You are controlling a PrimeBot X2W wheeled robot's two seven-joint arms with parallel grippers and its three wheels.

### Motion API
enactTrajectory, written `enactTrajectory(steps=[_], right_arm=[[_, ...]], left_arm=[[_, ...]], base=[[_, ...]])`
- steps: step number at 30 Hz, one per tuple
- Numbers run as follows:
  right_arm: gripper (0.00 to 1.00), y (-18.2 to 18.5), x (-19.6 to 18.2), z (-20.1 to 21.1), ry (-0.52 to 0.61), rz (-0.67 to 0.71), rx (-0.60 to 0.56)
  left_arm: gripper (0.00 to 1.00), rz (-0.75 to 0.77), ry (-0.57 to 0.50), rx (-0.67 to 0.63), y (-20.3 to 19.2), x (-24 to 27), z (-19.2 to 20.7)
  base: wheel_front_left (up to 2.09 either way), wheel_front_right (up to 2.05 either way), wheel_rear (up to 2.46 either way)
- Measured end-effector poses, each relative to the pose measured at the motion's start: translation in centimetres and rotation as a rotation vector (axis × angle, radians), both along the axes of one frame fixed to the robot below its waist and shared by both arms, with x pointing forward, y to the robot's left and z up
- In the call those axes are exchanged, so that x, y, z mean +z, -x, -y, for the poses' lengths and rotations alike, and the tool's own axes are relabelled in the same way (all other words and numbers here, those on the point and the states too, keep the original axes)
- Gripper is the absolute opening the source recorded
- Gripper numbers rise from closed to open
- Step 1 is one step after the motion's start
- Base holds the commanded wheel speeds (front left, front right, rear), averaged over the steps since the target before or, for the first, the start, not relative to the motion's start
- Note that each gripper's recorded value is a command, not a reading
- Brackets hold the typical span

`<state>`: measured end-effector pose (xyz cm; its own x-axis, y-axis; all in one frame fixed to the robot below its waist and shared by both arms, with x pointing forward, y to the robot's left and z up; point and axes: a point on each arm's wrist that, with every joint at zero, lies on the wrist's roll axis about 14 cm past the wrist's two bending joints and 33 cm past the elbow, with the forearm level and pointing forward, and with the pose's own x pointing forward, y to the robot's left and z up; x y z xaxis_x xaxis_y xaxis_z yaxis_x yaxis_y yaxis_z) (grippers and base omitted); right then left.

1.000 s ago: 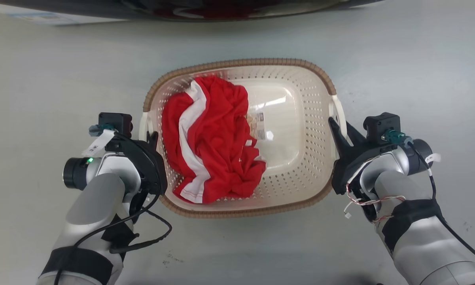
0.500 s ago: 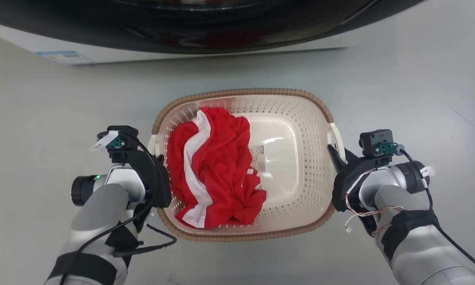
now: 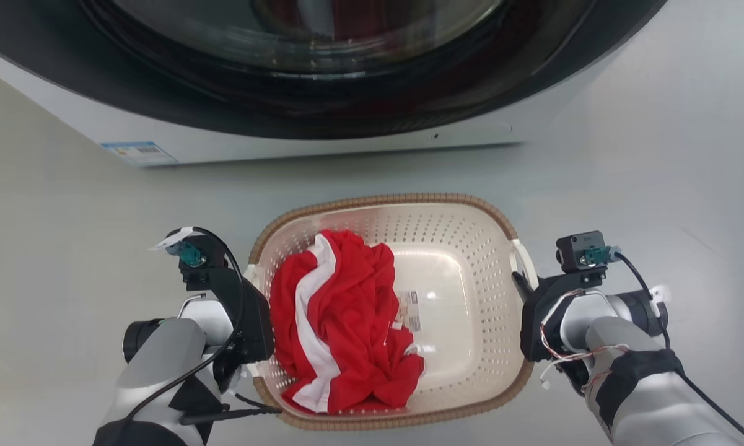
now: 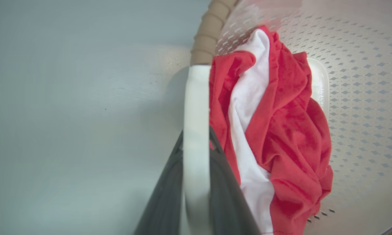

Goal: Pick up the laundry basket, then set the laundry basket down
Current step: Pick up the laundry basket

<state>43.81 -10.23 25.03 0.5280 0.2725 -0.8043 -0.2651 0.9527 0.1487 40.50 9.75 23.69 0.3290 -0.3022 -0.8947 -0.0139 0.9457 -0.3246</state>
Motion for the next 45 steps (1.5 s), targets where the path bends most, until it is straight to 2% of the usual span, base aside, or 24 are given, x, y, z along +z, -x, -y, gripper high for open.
enactTrajectory(steps=[21, 45], right_arm=[[0.0, 2.9, 6.1, -0.4, 0.0, -0.015, -0.002], [0.0, 6.9, 10.1, -2.0, -0.073, -0.08, -0.011]], left_arm=[[0.0, -0.022, 0.038, 0.005, 2.6, 6.7, -0.3], [0.0, -0.032, 0.053, 0.009, 6.0, 10.8, -1.6]], base=[[0.0, 0.0, 0.0], [0.0, 0.0, 0.0]])
